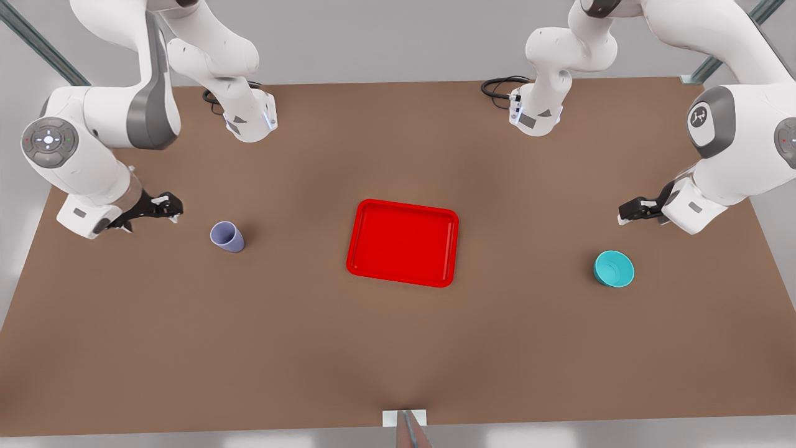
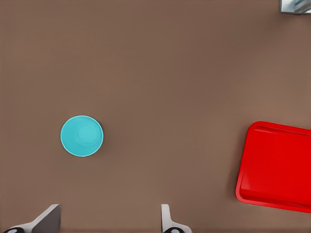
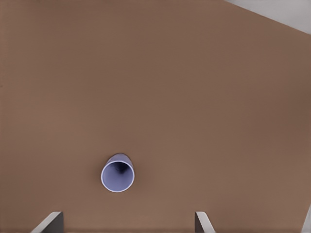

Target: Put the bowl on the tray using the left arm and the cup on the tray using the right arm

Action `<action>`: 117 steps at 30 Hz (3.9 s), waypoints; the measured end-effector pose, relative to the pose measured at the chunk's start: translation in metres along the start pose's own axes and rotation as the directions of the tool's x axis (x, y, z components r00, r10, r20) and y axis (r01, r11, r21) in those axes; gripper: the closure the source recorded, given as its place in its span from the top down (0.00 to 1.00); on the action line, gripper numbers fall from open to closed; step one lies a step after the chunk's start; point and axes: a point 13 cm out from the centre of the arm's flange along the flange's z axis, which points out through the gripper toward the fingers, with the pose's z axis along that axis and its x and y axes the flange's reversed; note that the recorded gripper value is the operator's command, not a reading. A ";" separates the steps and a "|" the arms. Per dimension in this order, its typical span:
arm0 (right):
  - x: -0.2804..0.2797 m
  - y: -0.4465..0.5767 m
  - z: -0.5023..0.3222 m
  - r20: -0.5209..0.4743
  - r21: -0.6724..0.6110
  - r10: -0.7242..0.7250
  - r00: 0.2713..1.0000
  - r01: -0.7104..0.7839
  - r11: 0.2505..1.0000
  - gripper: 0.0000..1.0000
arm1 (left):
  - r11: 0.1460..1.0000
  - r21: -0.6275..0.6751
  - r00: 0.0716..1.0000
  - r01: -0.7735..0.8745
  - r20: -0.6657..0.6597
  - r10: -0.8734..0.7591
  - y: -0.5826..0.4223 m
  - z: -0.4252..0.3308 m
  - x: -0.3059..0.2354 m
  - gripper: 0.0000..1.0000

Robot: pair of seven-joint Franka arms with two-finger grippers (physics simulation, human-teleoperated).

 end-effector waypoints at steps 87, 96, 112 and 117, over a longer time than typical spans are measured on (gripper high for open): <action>-0.014 0.019 0.109 -0.164 -0.083 0.002 0.987 -0.015 0.996 1.00 | 0.992 -0.026 0.990 0.124 -0.060 -0.125 -0.084 -0.027 0.024 1.00; 0.025 0.064 0.227 -0.161 -0.098 0.041 0.986 -0.057 0.994 1.00 | 0.995 -0.047 0.993 0.091 -0.066 -0.094 -0.076 -0.030 0.027 1.00; 0.039 0.087 0.266 0.012 -0.125 0.160 0.987 -0.157 0.980 1.00 | 0.998 -0.049 0.997 0.029 -0.076 -0.032 -0.072 -0.046 0.038 1.00; 0.052 0.093 0.281 -0.020 -0.141 0.184 0.983 -0.185 0.973 1.00 | 0.999 -0.048 0.996 0.017 -0.082 -0.021 -0.072 -0.045 0.039 1.00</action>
